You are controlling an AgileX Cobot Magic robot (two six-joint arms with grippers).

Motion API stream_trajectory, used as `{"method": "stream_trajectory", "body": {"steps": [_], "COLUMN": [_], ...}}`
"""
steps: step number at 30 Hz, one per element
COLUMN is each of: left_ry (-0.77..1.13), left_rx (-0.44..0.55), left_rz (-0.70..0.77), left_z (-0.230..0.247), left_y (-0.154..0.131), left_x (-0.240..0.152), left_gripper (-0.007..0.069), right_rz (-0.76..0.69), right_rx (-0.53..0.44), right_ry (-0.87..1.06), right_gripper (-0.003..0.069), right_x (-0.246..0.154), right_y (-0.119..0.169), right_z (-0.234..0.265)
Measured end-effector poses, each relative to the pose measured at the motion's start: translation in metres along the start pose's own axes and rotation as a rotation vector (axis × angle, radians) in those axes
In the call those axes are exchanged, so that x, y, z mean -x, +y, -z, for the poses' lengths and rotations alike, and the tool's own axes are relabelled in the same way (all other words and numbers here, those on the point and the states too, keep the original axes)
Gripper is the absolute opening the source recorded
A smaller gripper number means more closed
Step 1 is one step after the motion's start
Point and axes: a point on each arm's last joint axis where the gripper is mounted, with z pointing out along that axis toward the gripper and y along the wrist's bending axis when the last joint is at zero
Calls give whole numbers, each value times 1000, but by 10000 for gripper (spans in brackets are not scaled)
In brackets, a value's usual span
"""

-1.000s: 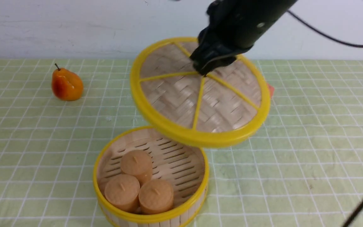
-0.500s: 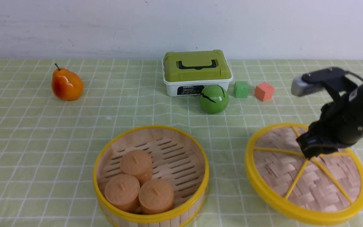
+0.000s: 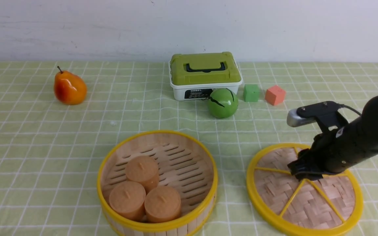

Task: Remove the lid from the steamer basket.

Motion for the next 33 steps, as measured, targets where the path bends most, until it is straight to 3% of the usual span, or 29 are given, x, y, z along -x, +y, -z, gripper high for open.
{"method": "stream_trajectory", "body": {"steps": [3, 7, 9, 11, 12, 15, 18, 24, 33], "left_ry": [0, 0, 0, 0, 0, 0, 0, 0, 0], "left_rx": [0, 0, 0, 0, 0, 0, 0, 0, 0], "left_rz": [0, 0, 0, 0, 0, 0, 0, 0, 0], "left_z": [0, 0, 0, 0, 0, 0, 0, 0, 0], "left_y": [0, 0, 0, 0, 0, 0, 0, 0, 0], "left_x": [0, 0, 0, 0, 0, 0, 0, 0, 0], "left_gripper": [239, 239, 239, 239, 239, 239, 239, 239, 239], "right_rz": [0, 2, 16, 45, 49, 96, 139, 174, 164], "right_rx": [25, 50, 60, 63, 64, 75, 80, 78, 65], "right_ry": [7, -78, -184, -301, -320, -459, -530, -642, -571], "right_gripper": [442, 483, 460, 363, 353, 151, 18, -25, -23], "right_x": [6, 13, 14, 6, 5, -21, -52, -109, -149], "right_y": [4, 12, 20, 28, 29, 40, 49, 55, 49], "right_z": [16, 57, 100, 153, 157, 222, 263, 291, 254]}}
